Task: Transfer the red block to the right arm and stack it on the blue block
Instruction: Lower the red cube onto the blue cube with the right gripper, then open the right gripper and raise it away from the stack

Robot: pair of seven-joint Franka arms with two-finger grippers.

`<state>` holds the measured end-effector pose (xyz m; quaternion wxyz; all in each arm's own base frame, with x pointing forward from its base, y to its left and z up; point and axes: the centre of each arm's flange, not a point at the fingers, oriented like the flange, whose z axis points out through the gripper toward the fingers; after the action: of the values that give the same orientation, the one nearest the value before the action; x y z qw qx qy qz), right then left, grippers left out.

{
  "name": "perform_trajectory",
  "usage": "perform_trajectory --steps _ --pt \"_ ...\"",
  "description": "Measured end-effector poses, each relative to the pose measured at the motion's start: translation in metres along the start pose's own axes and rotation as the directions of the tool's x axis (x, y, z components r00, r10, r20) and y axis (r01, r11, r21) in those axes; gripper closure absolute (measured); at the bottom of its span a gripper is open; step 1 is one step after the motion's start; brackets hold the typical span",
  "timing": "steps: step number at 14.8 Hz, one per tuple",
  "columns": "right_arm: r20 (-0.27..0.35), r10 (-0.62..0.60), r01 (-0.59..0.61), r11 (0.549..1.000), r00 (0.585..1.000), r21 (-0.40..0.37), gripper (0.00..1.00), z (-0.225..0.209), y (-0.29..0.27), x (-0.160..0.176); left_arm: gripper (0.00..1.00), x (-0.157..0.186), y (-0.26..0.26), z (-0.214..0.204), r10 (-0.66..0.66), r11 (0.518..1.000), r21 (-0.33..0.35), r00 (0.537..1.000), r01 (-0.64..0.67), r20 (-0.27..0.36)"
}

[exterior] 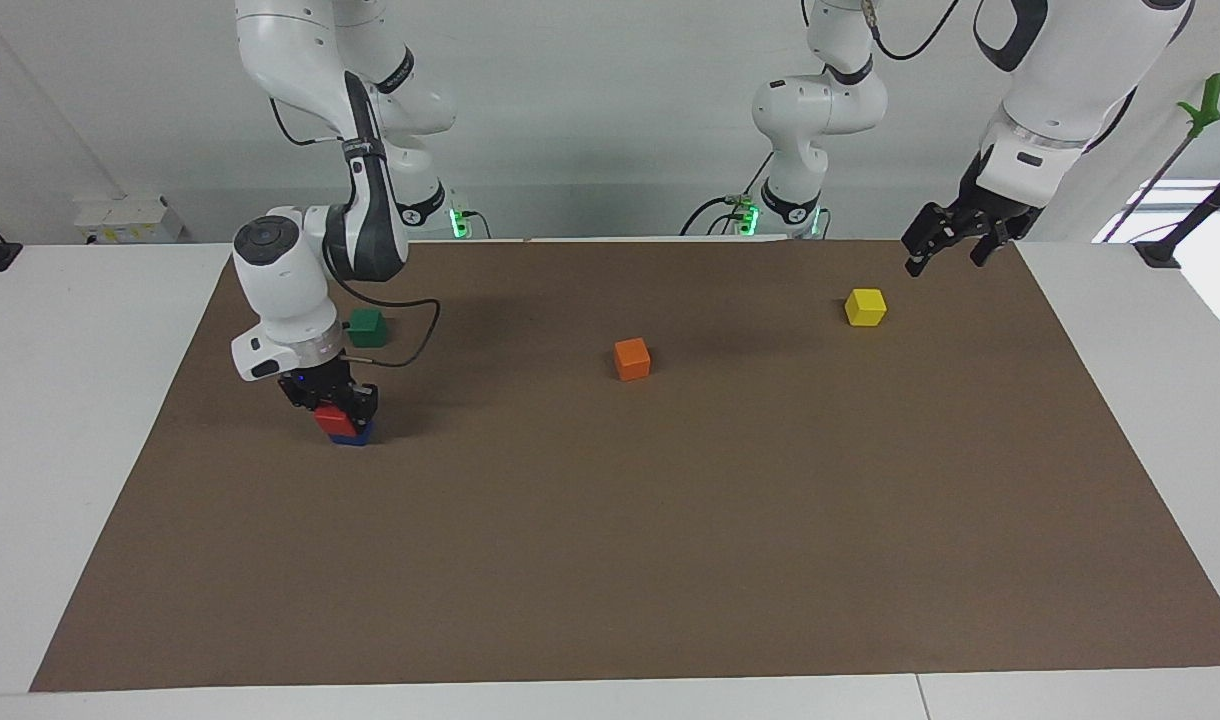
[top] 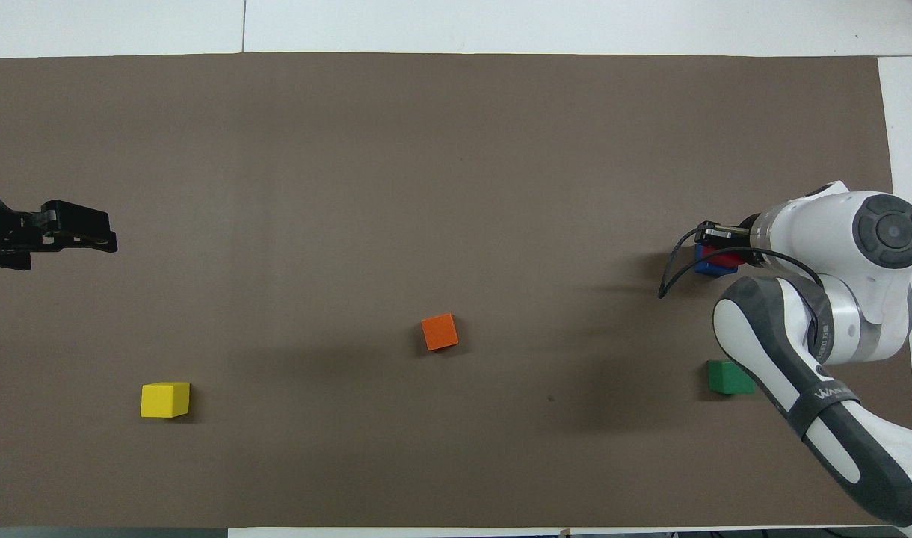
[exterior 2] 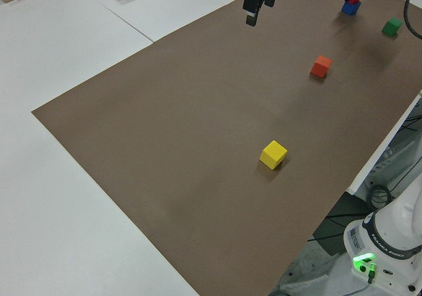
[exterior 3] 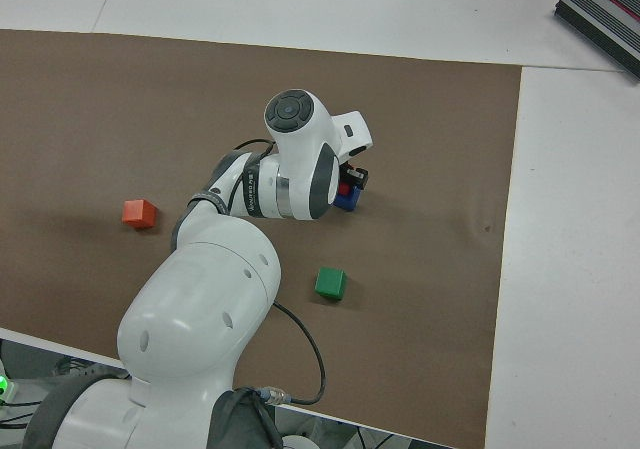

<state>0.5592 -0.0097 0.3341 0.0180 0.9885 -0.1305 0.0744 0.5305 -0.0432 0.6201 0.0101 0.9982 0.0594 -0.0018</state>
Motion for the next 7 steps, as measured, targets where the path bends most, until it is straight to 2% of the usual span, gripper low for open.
perform_trajectory --steps 1,4,5,7 --pt "0.000 0.000 0.000 1.000 1.000 0.000 0.33 0.0000 0.0001 0.0000 0.00 -0.0001 0.0002 -0.0002 0.001 1.000 0.000 1.000 -0.001 0.000" --pt "0.000 0.000 0.000 1.000 1.000 0.000 0.04 0.0000 0.0001 0.0001 0.00 -0.0008 0.0031 0.0001 0.016 1.000 0.000 1.000 -0.016 0.000" --pt "-0.001 0.000 0.000 1.000 1.000 0.000 0.00 -0.0001 0.0001 0.0002 0.00 -0.0011 0.0041 0.0005 0.036 0.999 0.000 0.999 -0.036 0.001" --pt "-0.005 0.001 -0.001 1.000 1.000 0.001 0.00 -0.0031 -0.0002 0.0027 0.00 -0.0013 0.0045 0.0012 0.082 0.997 0.000 0.997 -0.082 0.003"
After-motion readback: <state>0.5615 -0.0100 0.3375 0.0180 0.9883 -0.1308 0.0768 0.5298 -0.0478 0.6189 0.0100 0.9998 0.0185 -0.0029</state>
